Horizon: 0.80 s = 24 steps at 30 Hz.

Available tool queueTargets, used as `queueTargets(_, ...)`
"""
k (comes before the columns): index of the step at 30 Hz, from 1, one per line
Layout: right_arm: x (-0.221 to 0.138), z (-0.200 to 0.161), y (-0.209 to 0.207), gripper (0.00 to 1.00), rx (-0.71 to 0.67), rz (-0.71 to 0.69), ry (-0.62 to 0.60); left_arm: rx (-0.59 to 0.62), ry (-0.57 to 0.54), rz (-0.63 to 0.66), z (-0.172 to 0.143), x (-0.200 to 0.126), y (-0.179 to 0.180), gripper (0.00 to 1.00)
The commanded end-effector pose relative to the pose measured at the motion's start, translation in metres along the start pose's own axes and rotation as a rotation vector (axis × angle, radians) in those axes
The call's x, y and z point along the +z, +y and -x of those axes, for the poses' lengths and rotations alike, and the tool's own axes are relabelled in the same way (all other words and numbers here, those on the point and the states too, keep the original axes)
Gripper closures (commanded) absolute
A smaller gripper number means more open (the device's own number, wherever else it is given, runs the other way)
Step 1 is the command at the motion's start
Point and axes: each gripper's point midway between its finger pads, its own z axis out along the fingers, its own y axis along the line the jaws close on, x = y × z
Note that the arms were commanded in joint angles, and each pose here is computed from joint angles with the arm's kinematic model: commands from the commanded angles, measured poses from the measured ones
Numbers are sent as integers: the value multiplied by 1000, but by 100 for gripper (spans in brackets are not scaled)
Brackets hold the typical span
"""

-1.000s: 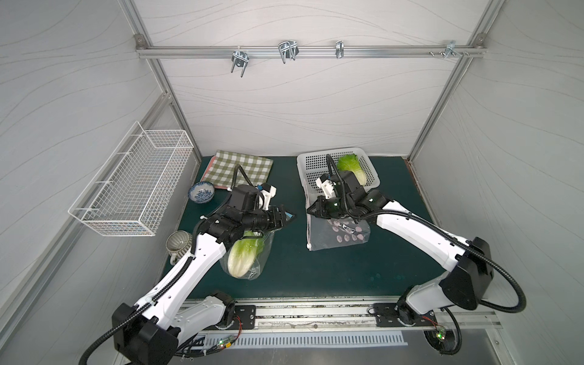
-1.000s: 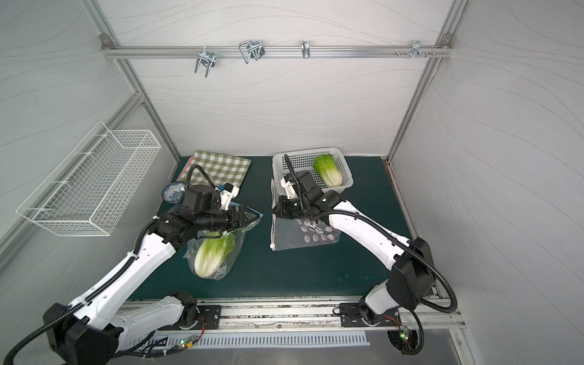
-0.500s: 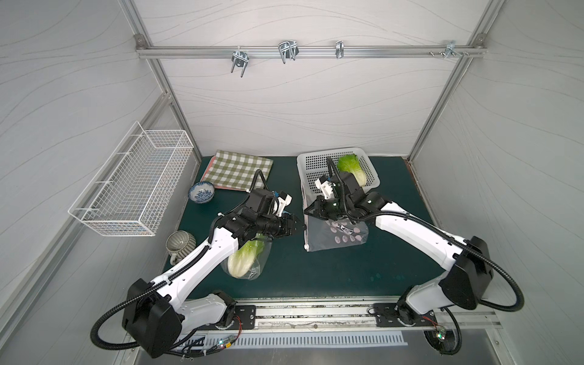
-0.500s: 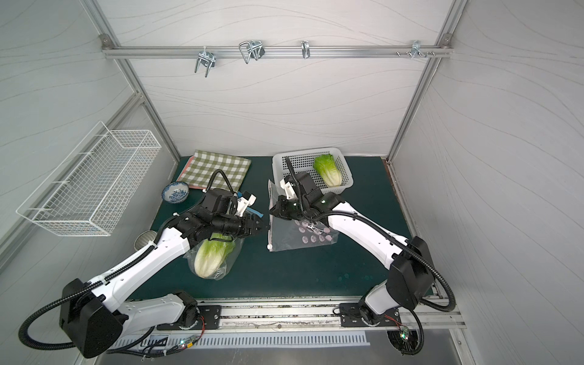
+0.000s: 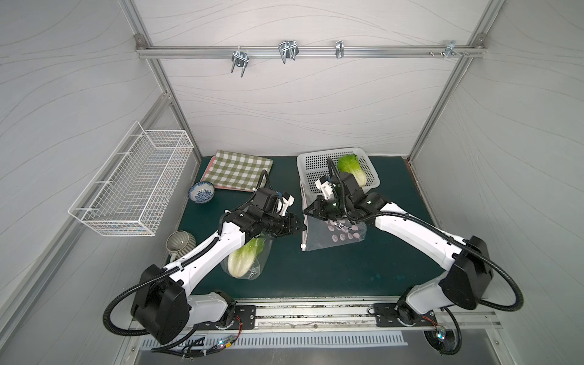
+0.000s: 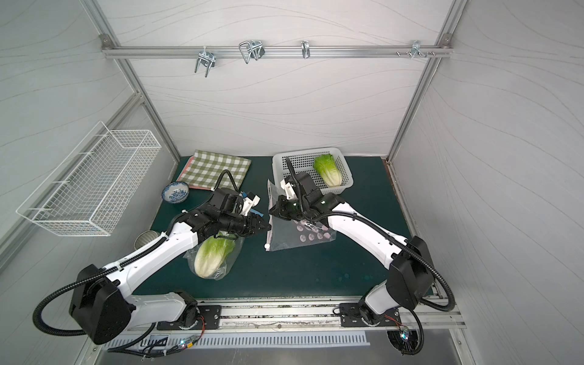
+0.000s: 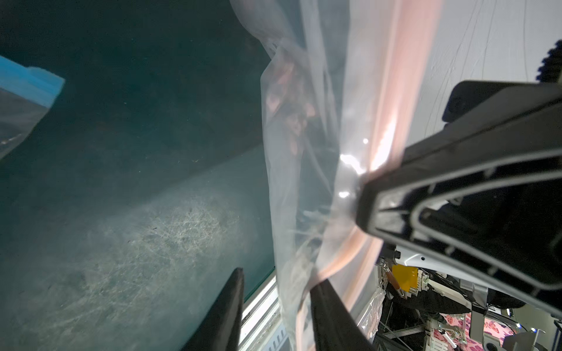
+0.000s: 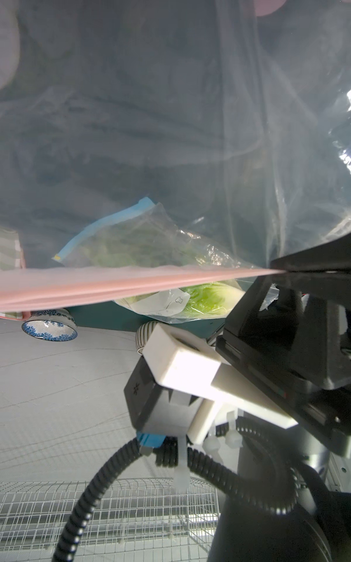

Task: Put the chinese cabbages into a zipper bag and zip it
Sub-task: Open the zipper of the food storage bag at the center of the board.

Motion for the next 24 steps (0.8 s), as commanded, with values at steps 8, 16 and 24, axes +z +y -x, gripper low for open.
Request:
queueTargets(8, -7, 8, 10, 96, 41, 29, -49, 80, -71, -117, 11, -15, -34, 89)
queueTargets(16, -11, 9, -1, 76, 44, -49, -52, 106, -94, -15, 14, -28, -28, 100)
queueTargets(24, -6, 4, -21, 70, 20, -156, -13, 125, -120, 4, 19, -38, -34, 100)
